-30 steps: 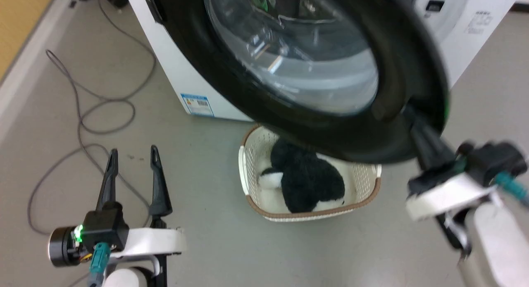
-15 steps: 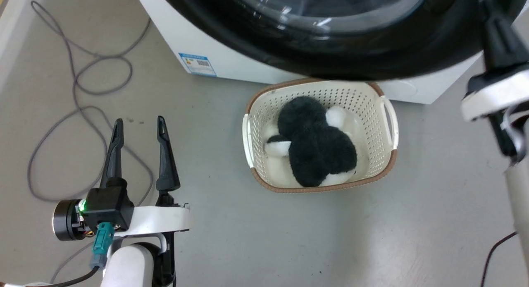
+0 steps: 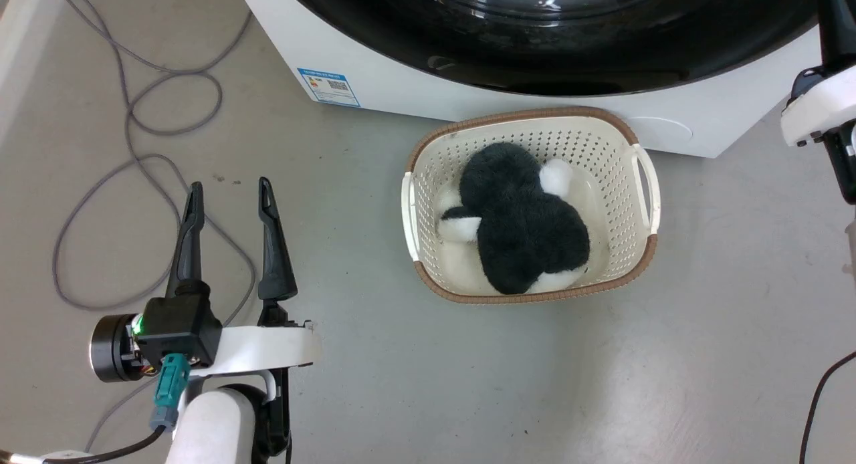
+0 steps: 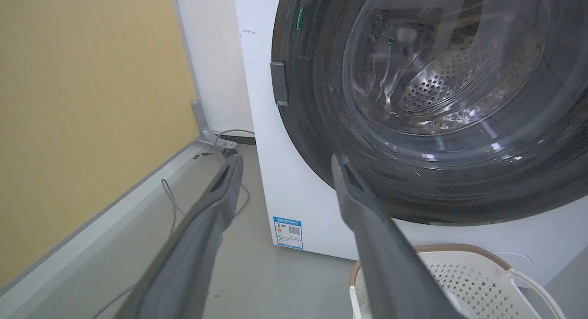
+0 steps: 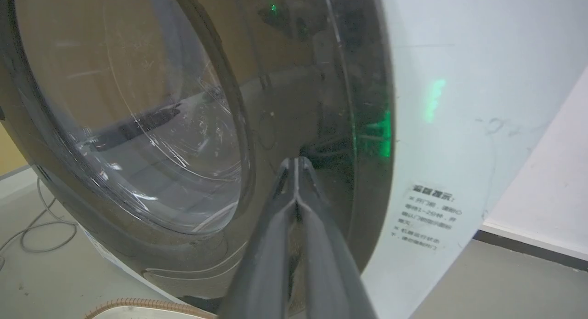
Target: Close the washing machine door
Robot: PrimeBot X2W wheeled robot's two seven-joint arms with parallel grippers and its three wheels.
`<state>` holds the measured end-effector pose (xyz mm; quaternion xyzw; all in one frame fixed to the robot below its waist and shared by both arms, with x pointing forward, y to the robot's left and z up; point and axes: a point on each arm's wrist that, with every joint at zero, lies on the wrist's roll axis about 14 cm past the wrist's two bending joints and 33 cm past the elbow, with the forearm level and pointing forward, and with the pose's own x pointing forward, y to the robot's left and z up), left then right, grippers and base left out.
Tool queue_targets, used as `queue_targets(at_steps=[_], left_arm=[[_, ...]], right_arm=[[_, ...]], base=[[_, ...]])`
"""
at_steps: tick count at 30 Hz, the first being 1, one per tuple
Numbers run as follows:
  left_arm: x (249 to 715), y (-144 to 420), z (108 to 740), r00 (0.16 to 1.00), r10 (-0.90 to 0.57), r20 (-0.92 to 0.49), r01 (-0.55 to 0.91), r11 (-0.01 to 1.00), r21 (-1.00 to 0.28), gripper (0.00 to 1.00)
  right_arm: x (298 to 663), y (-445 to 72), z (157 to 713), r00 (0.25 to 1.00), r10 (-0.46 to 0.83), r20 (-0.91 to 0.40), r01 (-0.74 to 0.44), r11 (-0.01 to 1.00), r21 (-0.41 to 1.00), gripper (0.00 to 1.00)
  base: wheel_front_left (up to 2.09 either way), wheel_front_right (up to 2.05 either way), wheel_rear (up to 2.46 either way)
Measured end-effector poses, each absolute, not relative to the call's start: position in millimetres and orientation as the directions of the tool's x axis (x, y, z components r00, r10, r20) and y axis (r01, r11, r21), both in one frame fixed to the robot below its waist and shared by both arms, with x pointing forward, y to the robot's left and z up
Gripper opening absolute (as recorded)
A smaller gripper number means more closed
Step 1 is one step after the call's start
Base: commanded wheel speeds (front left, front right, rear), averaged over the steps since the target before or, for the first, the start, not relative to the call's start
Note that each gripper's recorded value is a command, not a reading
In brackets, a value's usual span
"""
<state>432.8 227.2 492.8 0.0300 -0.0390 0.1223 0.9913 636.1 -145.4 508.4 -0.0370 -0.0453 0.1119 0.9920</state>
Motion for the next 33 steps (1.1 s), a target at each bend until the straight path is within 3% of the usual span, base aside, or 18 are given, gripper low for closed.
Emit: queue_targets(at_steps=[5,8,19,31,32,33], left_arm=[[430.7,227.8,500.1,0.964,0.244,0.102,-0.249,0.967,0.046,1.00],[426.9,227.9,506.6,0.962,0.246,0.116,-0.251,0.967,0.039,1.00],[400.8,229.1,528.7,0.956,0.246,0.162,-0.256,0.966,0.042,1.00],[372.5,217.1,538.9,0.961,0.205,0.183,-0.214,0.976,0.032,1.00],[370.6,215.4,538.8,0.963,0.200,0.183,-0.209,0.977,0.030,1.00],[368.9,213.4,538.1,0.965,0.193,0.180,-0.201,0.979,0.029,1.00]], right_arm=[[631.9,-143.8,519.6,0.970,0.223,0.099,-0.216,0.973,-0.084,0.00],[621.3,-145.3,546.6,0.961,0.215,0.174,-0.205,0.976,-0.070,0.00],[533.8,-139.4,631.2,0.878,0.233,0.417,-0.208,0.972,-0.106,0.00],[451.5,-144.5,594.4,0.928,0.189,0.322,-0.186,0.982,-0.041,0.00],[446.1,-146.2,589.6,0.934,0.180,0.310,-0.183,0.983,-0.019,0.20],[440.8,-147.7,585.4,0.939,0.171,0.300,-0.179,0.984,-0.001,0.87]], base=[[0.00,0.00,0.00],[0.00,0.00,0.00],[0.00,0.00,0.00],[0.00,0.00,0.00],[0.00,0.00,0.00],[0.00,0.00,0.00]])
